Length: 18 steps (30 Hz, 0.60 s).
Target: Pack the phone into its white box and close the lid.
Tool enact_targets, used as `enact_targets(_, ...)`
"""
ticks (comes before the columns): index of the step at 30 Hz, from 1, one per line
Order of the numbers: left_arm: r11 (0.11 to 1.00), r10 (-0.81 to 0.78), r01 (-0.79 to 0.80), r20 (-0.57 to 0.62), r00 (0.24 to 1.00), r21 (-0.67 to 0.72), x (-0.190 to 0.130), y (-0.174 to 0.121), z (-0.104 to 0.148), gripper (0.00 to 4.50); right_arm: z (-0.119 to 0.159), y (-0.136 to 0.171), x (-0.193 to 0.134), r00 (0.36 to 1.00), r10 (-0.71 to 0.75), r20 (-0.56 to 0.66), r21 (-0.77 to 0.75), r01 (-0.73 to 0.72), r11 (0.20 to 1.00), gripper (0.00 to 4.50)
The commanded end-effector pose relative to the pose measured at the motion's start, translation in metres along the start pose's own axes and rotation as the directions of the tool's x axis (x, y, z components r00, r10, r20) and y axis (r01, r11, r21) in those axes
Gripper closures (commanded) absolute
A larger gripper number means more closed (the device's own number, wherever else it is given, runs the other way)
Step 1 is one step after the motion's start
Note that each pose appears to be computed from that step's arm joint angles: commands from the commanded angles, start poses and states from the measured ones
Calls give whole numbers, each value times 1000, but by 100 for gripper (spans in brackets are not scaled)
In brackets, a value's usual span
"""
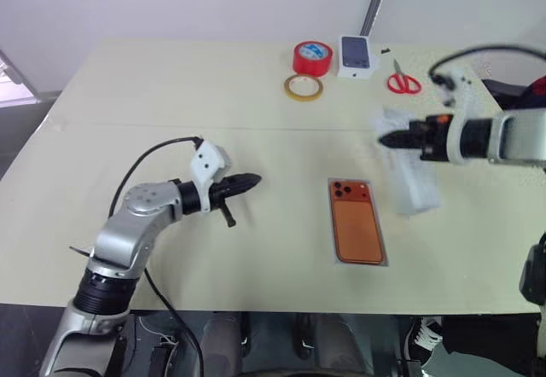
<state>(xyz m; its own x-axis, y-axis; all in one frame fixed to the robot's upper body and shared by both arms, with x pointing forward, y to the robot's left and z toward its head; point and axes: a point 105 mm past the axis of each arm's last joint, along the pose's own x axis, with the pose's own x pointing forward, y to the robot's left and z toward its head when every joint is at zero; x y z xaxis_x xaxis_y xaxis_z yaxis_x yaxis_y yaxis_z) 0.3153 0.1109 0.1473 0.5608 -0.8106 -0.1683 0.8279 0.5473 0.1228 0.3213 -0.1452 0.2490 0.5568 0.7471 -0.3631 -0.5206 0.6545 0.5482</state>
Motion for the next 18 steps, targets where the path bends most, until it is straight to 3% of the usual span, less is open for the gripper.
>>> enact_targets(1,999,34,-35,43,999,36,-6,9,11,450,0,32,19,981,193,0,23,-193,981,449)
enact_targets(7,998,36,-38,46,998,44,-5,9,12,450,-39,43,61,959,282,6,155,-280,947,449)
enact_targets(13,999,12,-15,55,998,44,3,1,14,450,-70,30,76,988,118,95,320,-142,937,449)
enact_targets(15,999,-31,29,54,998,46,13,-12,14,450,-75,10,67,996,55,72,330,-76,941,449)
enact_targets(18,993,-110,108,49,993,52,33,-32,13,450,-71,-5,49,999,29,23,250,-34,968,301)
